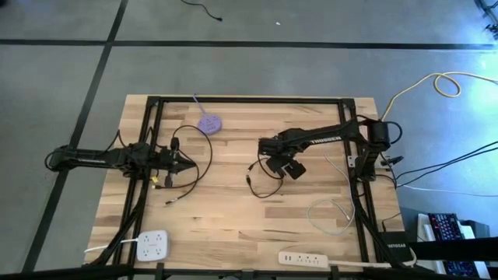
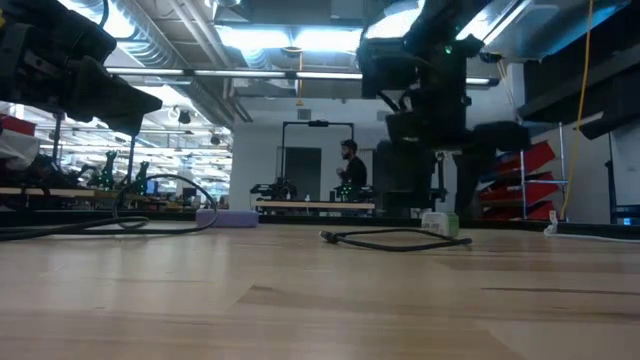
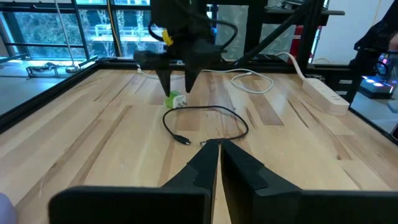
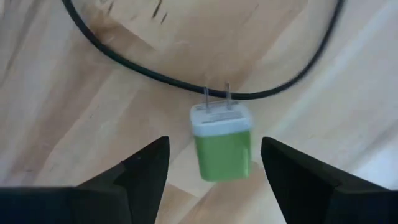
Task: Insert USB
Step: Prepare the green charger adapter
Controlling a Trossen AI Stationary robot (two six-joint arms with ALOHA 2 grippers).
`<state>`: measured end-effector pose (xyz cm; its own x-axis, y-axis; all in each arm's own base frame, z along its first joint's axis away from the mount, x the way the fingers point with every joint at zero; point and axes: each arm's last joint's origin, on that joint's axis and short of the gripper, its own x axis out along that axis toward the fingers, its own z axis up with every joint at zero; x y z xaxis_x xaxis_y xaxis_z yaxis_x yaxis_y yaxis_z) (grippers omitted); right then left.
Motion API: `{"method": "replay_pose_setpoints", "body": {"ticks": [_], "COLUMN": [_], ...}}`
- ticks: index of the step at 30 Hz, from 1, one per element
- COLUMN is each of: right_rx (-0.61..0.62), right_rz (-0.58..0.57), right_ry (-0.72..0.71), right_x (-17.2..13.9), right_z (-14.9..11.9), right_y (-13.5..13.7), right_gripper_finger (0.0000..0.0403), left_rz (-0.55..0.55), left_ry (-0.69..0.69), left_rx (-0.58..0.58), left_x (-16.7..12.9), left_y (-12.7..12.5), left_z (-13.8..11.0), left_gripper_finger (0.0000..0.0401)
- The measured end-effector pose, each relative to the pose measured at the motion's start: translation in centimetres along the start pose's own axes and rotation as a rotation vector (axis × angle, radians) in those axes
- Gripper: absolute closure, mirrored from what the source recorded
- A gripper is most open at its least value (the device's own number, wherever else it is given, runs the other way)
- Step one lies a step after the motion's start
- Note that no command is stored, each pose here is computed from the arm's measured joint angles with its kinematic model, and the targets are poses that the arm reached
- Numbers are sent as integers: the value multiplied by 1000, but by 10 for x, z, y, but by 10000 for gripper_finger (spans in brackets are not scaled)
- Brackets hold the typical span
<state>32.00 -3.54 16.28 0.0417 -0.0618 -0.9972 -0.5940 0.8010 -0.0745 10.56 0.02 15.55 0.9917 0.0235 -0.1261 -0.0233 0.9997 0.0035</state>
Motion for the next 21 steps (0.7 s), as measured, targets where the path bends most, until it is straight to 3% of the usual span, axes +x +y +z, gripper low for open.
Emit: {"method": "replay_pose_setpoints", "body": {"ticks": [6, 17, 21], "right_rx": [6, 68, 195], "right_rz": [-6, 19, -16], "right_ry": [10, -21, -21], "right_x": [4, 4, 4], "right_z": [-2, -1, -3], "right_y": [2, 2, -5], "right_gripper_finger": [173, 247, 271], "left_rz": [0, 0, 0], "left_ry": [0, 0, 0], "left_rx": [0, 0, 0], "left_x": [0, 0, 0], "left_y": [0, 0, 0], "left_z": [0, 0, 0], "left_gripper_finger": [396, 396, 396]}}
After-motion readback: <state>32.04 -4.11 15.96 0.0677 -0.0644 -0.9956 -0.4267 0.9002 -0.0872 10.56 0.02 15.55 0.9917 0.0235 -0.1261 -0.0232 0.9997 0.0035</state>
